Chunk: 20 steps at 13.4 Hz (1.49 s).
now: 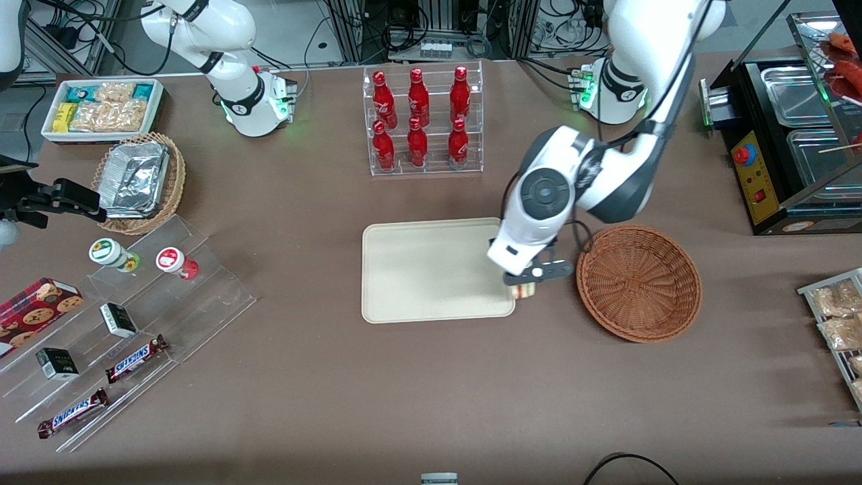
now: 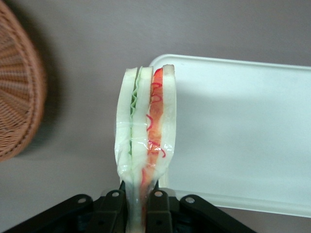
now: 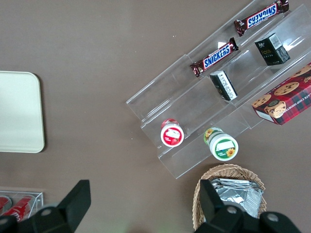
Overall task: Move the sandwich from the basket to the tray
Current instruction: 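Lower the held sandwich onto the middle of the cream tray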
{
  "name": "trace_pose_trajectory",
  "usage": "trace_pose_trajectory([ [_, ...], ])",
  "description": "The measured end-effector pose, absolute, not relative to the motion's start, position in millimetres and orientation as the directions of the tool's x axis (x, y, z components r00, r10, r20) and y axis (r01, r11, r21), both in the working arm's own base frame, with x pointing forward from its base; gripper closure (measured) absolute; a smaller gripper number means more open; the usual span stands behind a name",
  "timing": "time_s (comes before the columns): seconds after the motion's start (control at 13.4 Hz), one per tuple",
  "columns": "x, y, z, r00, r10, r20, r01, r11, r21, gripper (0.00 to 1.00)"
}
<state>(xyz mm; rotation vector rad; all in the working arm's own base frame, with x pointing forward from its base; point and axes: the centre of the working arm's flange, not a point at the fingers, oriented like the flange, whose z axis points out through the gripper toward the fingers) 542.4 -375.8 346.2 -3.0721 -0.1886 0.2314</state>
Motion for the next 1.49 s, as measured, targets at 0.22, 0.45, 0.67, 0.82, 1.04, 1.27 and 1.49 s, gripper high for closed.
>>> trace_pose_trajectory([
  [0.22, 539, -419, 334, 0.979, 0.101, -0.177, 0.1, -0.995, -0.013, 0.85],
  [0.45, 531, -462, 313, 0.974, 0.111, -0.197, 0.114, -0.994, 0.003, 0.85],
  [0.67, 519, -495, 292, 0.972, 0.135, -0.195, 0.139, -0.99, 0.004, 0.85],
  [0.82, 513, -508, 281, 0.972, 0.137, -0.189, 0.143, -0.99, 0.017, 0.85],
  [1.04, 509, -519, 270, 0.975, 0.126, -0.183, 0.136, -0.99, 0.044, 0.85],
  [1.27, 507, -523, 267, 0.98, 0.082, -0.184, 0.093, -0.994, 0.056, 0.85],
  [1.49, 506, -523, 266, 0.982, 0.044, -0.184, 0.056, -0.996, 0.062, 0.85],
])
